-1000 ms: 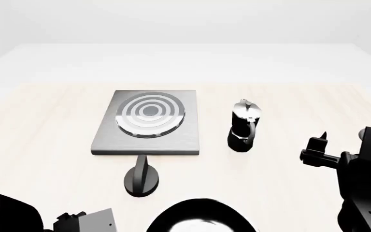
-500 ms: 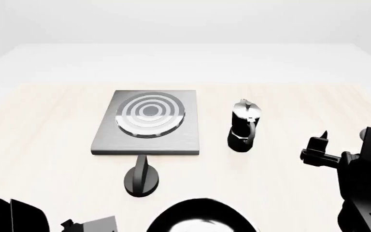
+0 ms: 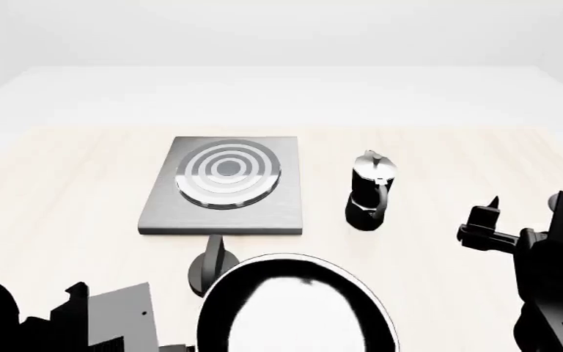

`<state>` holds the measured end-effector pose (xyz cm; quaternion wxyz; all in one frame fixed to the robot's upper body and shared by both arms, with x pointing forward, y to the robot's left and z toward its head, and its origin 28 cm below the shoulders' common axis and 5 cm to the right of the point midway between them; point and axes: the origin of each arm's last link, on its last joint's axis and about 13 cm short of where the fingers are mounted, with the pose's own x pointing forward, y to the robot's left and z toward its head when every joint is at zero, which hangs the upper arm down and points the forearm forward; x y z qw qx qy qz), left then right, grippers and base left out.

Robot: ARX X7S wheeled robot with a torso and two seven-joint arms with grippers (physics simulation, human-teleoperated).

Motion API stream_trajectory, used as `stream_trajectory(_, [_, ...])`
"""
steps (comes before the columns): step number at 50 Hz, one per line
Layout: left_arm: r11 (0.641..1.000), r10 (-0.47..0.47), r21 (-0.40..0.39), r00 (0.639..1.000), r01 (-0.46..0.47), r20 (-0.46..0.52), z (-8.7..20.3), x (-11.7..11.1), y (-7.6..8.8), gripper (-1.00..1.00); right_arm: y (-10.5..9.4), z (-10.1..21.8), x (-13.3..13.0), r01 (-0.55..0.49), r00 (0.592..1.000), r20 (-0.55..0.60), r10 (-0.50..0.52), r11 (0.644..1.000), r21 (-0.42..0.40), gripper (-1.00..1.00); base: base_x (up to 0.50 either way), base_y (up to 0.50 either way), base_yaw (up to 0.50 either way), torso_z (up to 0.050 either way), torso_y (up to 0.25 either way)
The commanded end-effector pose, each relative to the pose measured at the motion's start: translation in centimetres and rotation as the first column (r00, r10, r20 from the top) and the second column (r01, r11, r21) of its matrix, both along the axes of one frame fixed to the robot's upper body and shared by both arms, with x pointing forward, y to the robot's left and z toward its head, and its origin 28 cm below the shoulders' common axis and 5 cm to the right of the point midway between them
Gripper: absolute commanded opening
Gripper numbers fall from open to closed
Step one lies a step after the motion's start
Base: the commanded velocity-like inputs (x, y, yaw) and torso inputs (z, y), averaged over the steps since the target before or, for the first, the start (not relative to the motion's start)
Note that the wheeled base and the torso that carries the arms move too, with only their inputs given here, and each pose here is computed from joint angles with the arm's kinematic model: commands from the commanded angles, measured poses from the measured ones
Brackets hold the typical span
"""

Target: Turn on the stove and put the frying pan on it.

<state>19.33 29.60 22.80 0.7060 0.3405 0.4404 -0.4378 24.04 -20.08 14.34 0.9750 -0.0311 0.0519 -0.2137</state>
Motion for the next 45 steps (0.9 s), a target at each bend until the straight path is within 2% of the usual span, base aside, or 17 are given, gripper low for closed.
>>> stream_trajectory(1, [1.0, 0.005, -0.007, 0.986, -0.004, 0.167, 5.7, -1.2, 0.1, -1.0, 0.0, 0.0, 0.0, -0.001, 1.0, 0.001, 0.001, 1.0, -0.001, 1.0, 0.0, 0.0, 0.0, 0.0, 0.0])
stream_trajectory(6, [0.999, 0.044, -0.008, 0.981, -0.043, 0.19, 6.1, -1.1, 0.3, -1.0, 0.0, 0.0, 0.0, -0.001, 1.0, 0.002, 0.001, 1.0, 0.0, 1.0, 0.0, 0.0, 0.0, 0.0, 0.0])
stream_trajectory(7, [0.985, 0.17, -0.062, 0.962, -0.16, 0.214, 6.5, -0.4, 0.7, -1.0, 0.0, 0.1, -0.1, 0.0, 1.0, 0.004, 0.0, 1.0, -0.001, 1.0, 0.0, 0.0, 0.0, 0.0, 0.0])
stream_trajectory(8, [0.977, 0.202, -0.118, 0.954, -0.18, 0.219, 6.7, -0.1, 0.3, -1.0, -0.1, 0.0, -0.1, 0.001, 1.0, 0.003, -0.001, 1.0, 0.001, 1.0, 0.0, 0.0, 0.0, 0.0, 0.0])
stream_trajectory(12, [0.966, 0.245, -0.149, 0.937, -0.213, 0.249, 7.4, 0.3, 0.0, -1.0, 0.0, 0.0, 0.0, 0.0, 1.0, 0.0, 0.0, 1.0, 0.0, 1.0, 0.0, 0.0, 0.0, 0.0, 0.002])
stream_trajectory(15, [0.938, 0.277, -0.286, 0.923, -0.198, 0.267, 8.6, 0.9, 0.0, -1.0, 0.0, 0.0, 0.0, 0.0, 1.0, 0.001, 0.0, 1.0, 0.0, 1.0, 0.0, 0.0, 0.0, 0.0, 0.0])
stream_trajectory(17, [0.935, 0.311, -0.262, 0.91, -0.24, 0.276, 8.7, 1.1, 0.0, -1.0, 0.0, 0.1, 0.0, 0.0, 1.0, 0.002, 0.0, 1.0, 0.0, 1.0, 0.0, 0.0, 0.0, 0.0, 0.0])
stream_trajectory(18, [0.881, 0.436, -0.324, 0.858, -0.345, 0.271, 9.1, 2.2, 0.2, -1.0, 0.0, 0.1, 0.0, -0.002, 1.0, 0.004, 0.002, 1.0, -0.001, 1.0, 0.0, 0.0, 0.0, 0.0, 0.0])
stream_trajectory(19, [0.881, 0.436, -0.324, 0.858, -0.346, 0.27, 9.1, 2.1, 0.1, -1.0, 0.0, 0.1, 0.0, -0.002, 1.0, 0.004, 0.002, 1.0, -0.001, 1.0, 0.0, 0.0, 0.0, 0.0, 0.01])
stream_trajectory(21, [0.826, 0.524, -0.378, 0.817, -0.418, 0.242, 9.2, 3.1, -0.1, -1.0, 0.0, 0.1, 0.0, -0.003, 1.0, 0.004, 0.003, 1.0, -0.001, 1.0, 0.0, 0.0, 0.0, 0.0, 0.0])
stream_trajectory(26, [0.662, 0.689, -0.541, 0.705, -0.518, 0.167, 10.2, 5.3, -0.5, -1.0, 0.0, 0.1, 0.0, -0.002, 1.0, 0.004, 0.002, 1.0, 0.0, 1.0, 0.0, 0.0, 0.0, 0.0, 0.0])
stream_trajectory(29, [0.647, 0.718, -0.519, 0.676, -0.559, 0.166, 10.3, 5.8, -0.6, -1.0, 0.0, 0.2, 0.0, -0.004, 1.0, 0.007, 0.004, 1.0, -0.001, 1.0, 0.0, 0.0, 0.0, 0.0, 0.003])
stream_trajectory(30, [0.616, 0.748, -0.514, 0.648, -0.597, 0.145, 10.2, 6.7, -0.9, -1.0, 0.1, 0.3, 0.0, -0.006, 1.0, 0.011, 0.006, 1.0, -0.001, 1.0, 0.0, 0.0, 0.0, 0.0, 0.0])
stream_trajectory(31, [0.626, 0.73, -0.545, 0.665, -0.557, 0.159, 10.2, 7.0, -1.0, -1.0, 0.1, 0.2, 0.1, -0.006, 1.0, 0.011, 0.006, 1.0, -0.002, 1.0, 0.0, 0.0, 0.0, 0.0, 0.0])
stream_trajectory(34, [0.618, 0.744, -0.539, 0.648, -0.573, 0.164, 10.2, 7.7, -1.2, -1.0, 0.1, 0.1, 0.1, -0.007, 1.0, 0.009, 0.007, 1.0, -0.002, 1.0, 0.0, 0.0, 0.0, 0.0, 0.003])
stream_trajectory(35, [0.578, 0.778, -0.567, 0.606, -0.587, 0.165, 10.6, 8.8, -1.4, -1.0, 0.2, 0.1, 0.1, -0.009, 1.0, 0.008, 0.009, 1.0, -0.001, 1.0, 0.0, 0.0, 0.0, 0.0, 0.0])
stream_trajectory(45, [0.597, 0.763, -0.561, 0.622, -0.573, 0.176, 10.7, 13.4, -3.4, -1.0, 0.4, 0.0, 0.6, -0.024, 1.0, 0.011, 0.024, 1.0, 0.005, 1.0, 0.0, 0.0, 0.0, 0.0, 0.001])
